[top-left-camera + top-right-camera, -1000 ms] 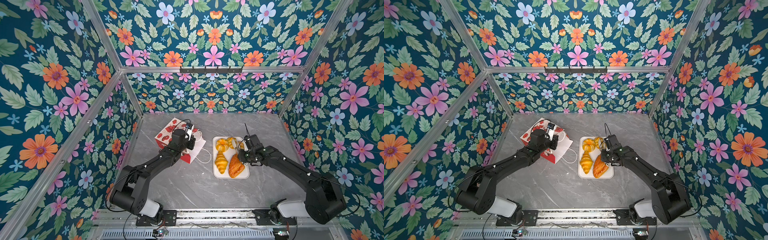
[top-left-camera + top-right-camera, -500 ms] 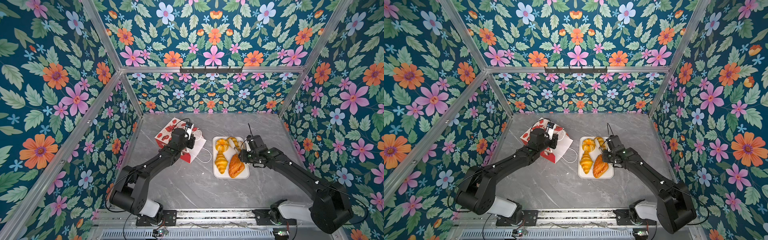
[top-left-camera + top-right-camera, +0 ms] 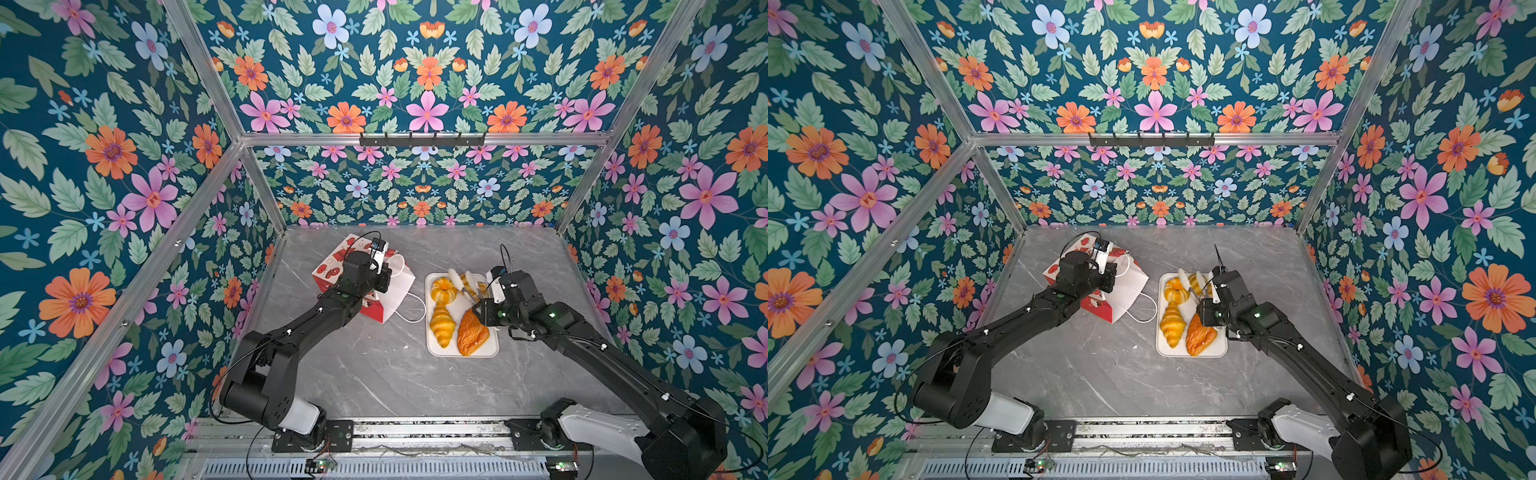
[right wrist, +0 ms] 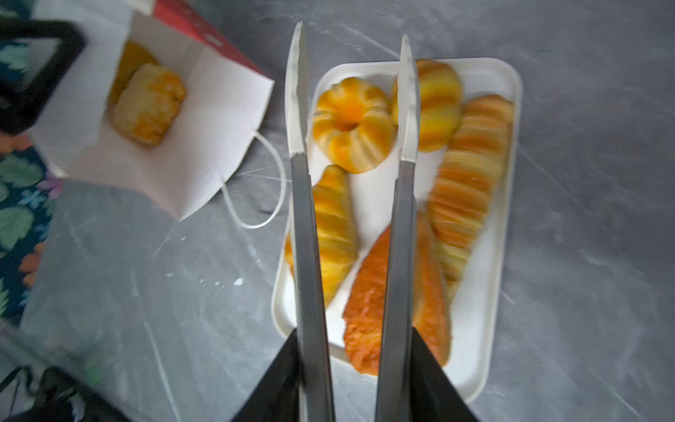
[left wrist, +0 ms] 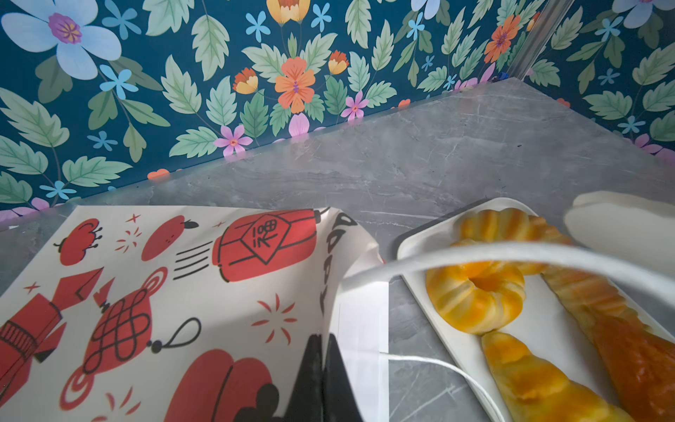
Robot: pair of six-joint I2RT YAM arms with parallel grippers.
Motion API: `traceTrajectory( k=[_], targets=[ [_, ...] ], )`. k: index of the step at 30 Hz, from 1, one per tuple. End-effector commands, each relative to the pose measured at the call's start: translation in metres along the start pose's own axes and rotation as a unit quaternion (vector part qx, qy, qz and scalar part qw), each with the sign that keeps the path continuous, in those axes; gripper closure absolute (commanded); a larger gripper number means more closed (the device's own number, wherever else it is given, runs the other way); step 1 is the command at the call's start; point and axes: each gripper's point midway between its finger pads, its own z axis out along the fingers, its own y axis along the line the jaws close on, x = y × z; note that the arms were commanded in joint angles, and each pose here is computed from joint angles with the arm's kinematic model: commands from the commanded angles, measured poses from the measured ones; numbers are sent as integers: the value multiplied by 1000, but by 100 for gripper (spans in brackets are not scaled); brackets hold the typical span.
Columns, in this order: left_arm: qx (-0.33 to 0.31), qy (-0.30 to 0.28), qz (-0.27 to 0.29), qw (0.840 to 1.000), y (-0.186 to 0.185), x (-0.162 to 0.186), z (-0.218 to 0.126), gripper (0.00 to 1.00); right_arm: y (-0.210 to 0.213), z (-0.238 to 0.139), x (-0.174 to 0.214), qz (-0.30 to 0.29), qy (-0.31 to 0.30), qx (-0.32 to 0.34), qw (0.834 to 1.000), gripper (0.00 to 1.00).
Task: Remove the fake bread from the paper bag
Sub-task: 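Move the open tongs back into the bag toward the remaining breads, then pinch the pale yellow puff pastry inside the bag with the right tongs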
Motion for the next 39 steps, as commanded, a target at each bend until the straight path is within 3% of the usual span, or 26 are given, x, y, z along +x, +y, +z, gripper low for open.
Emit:
traceTrajectory(
  k=[1, 5, 13, 20, 27, 39],
  targets=[
    [3, 1, 11, 1000, -1, -5, 1, 100, 51, 8, 1, -49, 10, -96, 994, 58],
    [1, 17, 30, 999, 0, -9, 0, 100, 86, 31, 11, -74, 35, -149, 985, 58],
    [-32, 80, 77, 993, 11, -12, -2, 100, 114, 70, -11, -68, 8, -206, 976, 57],
    [-36, 140, 122, 982, 5, -8, -3, 100, 130, 108, -13, -41, 25, -246, 968, 57],
    [12, 141, 129, 981, -19, -4, -4, 100, 129, 139, -10, -26, 39, -241, 969, 55],
    [46, 119, 157, 979, -44, -7, -4, 100, 151, 152, -7, -16, 49, -268, 962, 54]
  ],
)
